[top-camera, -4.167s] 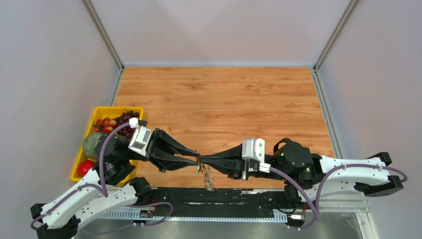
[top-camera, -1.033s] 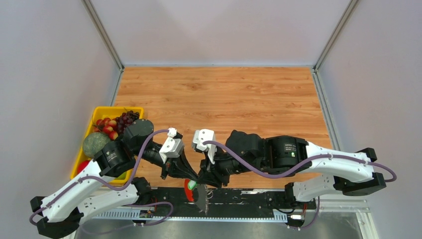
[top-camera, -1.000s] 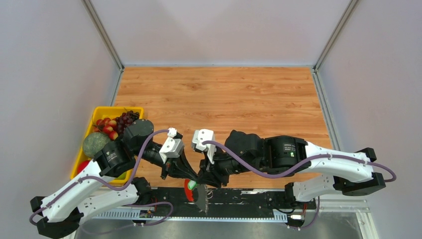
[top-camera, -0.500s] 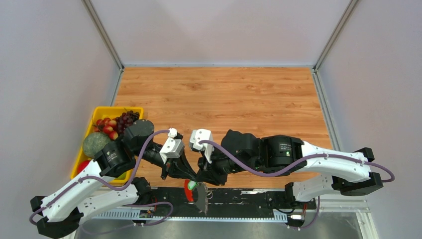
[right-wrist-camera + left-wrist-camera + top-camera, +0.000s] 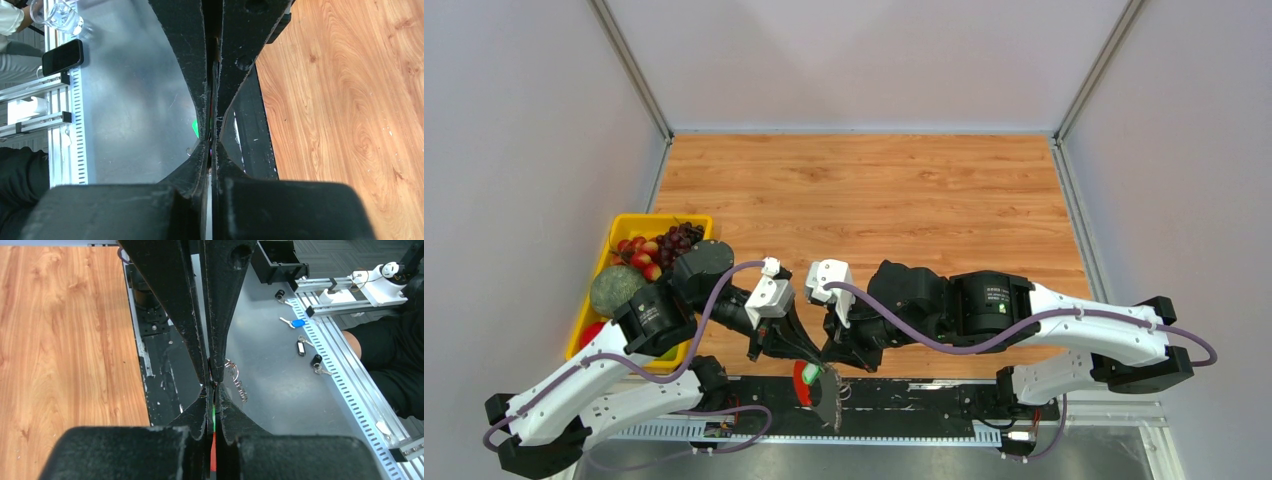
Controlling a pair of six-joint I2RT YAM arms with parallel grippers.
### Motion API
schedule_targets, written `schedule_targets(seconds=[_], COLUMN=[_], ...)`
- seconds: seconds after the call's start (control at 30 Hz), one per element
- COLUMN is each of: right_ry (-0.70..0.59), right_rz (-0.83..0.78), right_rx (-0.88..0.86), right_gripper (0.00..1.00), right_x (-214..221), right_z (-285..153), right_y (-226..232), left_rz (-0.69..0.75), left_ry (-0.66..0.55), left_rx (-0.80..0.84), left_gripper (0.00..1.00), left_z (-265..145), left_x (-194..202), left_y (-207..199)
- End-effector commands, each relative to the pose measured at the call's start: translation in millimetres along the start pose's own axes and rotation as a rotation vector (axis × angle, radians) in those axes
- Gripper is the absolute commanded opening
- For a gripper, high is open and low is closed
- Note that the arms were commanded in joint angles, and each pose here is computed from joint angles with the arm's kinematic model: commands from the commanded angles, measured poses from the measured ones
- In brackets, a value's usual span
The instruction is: Put the keys on the keyring
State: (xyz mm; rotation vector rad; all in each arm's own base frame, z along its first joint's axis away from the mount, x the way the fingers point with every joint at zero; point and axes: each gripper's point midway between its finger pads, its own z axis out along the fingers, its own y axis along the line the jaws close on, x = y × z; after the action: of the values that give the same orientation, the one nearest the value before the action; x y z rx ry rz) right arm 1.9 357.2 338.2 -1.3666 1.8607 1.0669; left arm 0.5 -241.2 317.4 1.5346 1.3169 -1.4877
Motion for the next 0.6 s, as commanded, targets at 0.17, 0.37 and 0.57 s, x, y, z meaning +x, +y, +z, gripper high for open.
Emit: schedule_targets(seconds=[0.17, 0.37, 0.57], right_ry=[-0.031, -0.126, -0.243], right_rz=[-0.024, -0.061, -0.110], right_rx=[-0.025, -0.002, 0.049], right_gripper=[0.00, 0.00, 0.00], right_x=[-3.7, -17.4, -37.5], right_z=[-4.8, -15.8, -36.3], right_y=[3.8, -1.4, -10.0], left_rz=[0.040, 0.049, 0.071], left_ry=[-0.040, -0.099, -0.167], left_rx=[-0.046, -0.132, -0.207], left_gripper=[0.04, 0.34, 0.41], left_z=[0.9, -3.0, -9.9], left_x=[-14.4, -30.2, -49.6], left_y=[9.7, 19.0, 24.5])
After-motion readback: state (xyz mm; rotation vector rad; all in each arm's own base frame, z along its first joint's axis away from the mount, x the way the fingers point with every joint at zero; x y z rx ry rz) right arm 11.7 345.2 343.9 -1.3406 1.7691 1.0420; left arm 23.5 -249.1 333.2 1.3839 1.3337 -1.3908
